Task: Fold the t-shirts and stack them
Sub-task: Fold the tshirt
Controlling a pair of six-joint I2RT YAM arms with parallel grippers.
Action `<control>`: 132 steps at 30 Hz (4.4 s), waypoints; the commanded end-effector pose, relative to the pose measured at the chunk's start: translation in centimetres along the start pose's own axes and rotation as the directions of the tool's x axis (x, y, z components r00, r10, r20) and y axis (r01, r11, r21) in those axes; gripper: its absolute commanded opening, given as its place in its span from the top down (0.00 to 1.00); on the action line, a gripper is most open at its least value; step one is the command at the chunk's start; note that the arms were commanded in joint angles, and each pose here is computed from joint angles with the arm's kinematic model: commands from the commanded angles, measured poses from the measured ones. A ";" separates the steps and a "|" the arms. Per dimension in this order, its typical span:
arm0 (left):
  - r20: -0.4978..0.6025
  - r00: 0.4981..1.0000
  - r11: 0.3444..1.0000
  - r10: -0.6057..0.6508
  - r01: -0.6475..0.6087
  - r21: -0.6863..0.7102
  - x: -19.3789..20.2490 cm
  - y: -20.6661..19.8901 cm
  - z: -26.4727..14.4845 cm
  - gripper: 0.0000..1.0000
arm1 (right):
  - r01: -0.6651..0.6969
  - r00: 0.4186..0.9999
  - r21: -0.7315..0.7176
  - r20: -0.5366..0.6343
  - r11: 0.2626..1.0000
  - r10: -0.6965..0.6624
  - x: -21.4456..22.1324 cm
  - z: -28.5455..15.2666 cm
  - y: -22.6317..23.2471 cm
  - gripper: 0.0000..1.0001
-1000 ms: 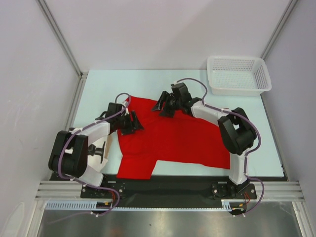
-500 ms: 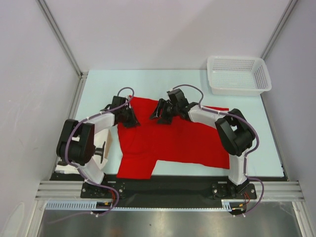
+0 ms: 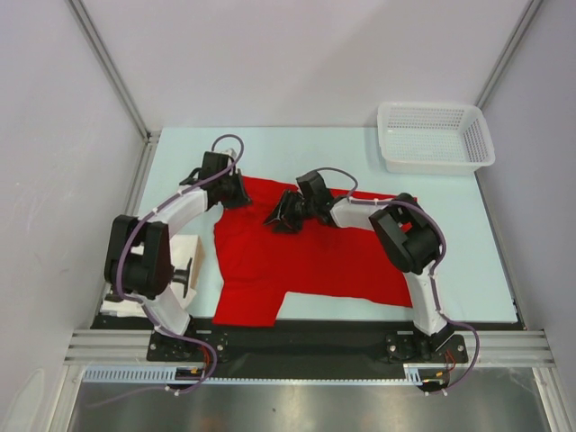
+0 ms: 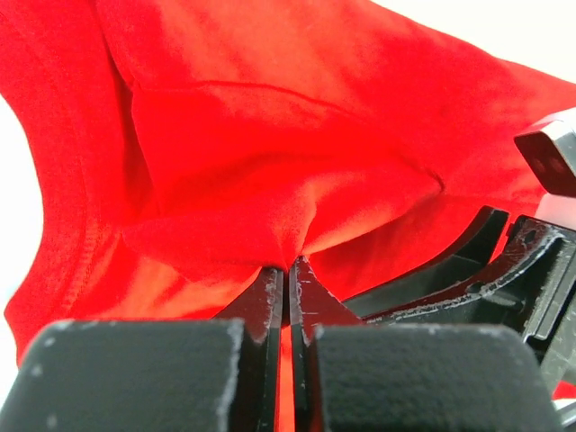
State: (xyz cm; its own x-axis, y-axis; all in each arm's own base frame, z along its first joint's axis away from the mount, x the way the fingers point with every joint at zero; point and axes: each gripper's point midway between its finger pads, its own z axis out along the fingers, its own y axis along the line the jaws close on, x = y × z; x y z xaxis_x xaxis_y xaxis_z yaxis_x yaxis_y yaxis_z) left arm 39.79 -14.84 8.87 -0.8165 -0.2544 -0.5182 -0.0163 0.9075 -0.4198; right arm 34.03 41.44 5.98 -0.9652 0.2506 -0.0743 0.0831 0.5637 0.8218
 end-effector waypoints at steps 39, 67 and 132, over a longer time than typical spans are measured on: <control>-0.014 1.000 1.000 -0.009 0.009 0.013 -2.7 1.2 2.2 1.00 | -0.421 0.862 0.002 0.312 0.907 0.399 -5.9 6.7 0.5 0.73; -0.019 0.999 0.999 0.034 -0.035 -0.016 -2.5 1.7 1.1 1.00 | -0.325 0.938 0.132 0.170 0.936 0.302 -4.5 2.5 0.8 1.00; -0.026 0.999 0.998 -0.027 0.026 -0.053 -5.6 6.1 2.2 0.34 | -0.270 0.958 0.123 -0.069 0.955 0.279 -2.2 0.5 3.2 1.00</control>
State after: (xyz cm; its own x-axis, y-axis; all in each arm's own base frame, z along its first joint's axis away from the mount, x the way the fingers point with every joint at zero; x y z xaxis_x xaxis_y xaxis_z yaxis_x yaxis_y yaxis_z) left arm 44.04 -8.97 6.85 -0.8400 -0.2846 -0.4620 -0.0867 0.9109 -0.4035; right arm 36.81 42.93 5.73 -0.8811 0.4002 0.2519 0.4512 0.5523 0.7010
